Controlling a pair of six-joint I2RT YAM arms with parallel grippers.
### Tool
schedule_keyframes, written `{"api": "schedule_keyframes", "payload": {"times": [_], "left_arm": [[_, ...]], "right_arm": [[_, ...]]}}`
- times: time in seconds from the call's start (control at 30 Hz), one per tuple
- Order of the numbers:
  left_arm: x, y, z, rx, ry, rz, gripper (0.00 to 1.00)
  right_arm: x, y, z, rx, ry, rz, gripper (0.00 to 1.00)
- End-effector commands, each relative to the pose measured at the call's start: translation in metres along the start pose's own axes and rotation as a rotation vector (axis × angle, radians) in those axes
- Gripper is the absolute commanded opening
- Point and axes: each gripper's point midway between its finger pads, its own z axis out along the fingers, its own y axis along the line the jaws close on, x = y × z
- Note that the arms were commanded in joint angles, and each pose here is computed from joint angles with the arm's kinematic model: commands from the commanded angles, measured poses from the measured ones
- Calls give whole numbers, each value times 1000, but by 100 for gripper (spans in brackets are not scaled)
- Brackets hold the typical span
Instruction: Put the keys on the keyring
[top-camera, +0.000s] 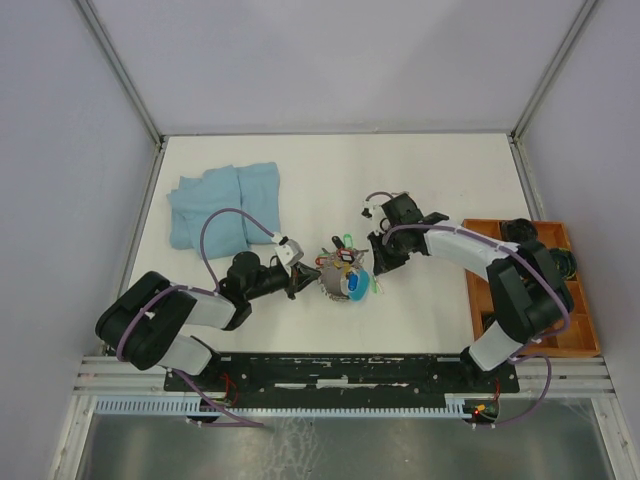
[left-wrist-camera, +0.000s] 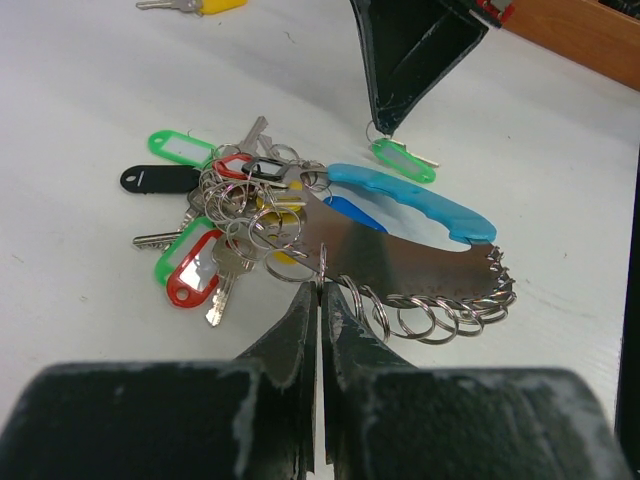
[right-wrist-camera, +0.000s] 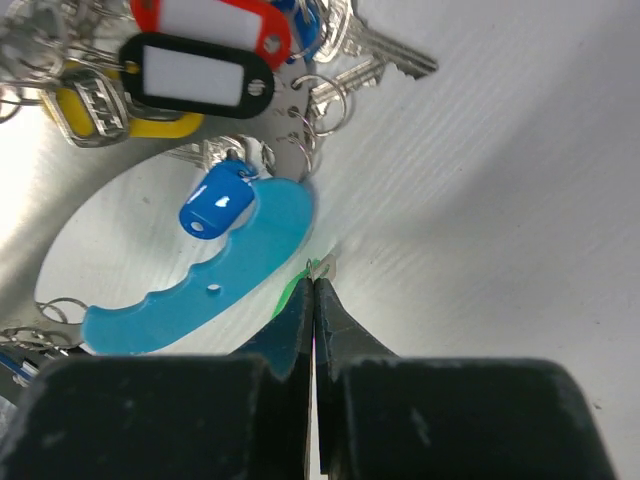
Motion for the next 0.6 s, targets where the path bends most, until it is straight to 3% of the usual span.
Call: {"api": "schedule_keyframes", "payload": {"times": [0.0, 0.27, 0.47, 0.57], "left_arm": [[-30, 2, 5, 8, -101, 48, 3], [-31, 1, 2, 6, -113, 70, 3], [-31, 1, 3, 8, -112, 68, 3], [-32, 1, 3, 6, -115, 71, 3]], "right_arm": [[-29, 13, -19, -48, -164, -117, 1], [-46, 44, -50, -182, -389, -311, 1], [-52, 64, -71, -267, -413, -420, 1], [-65, 61, -82, -221, -452, -345, 1]]}}
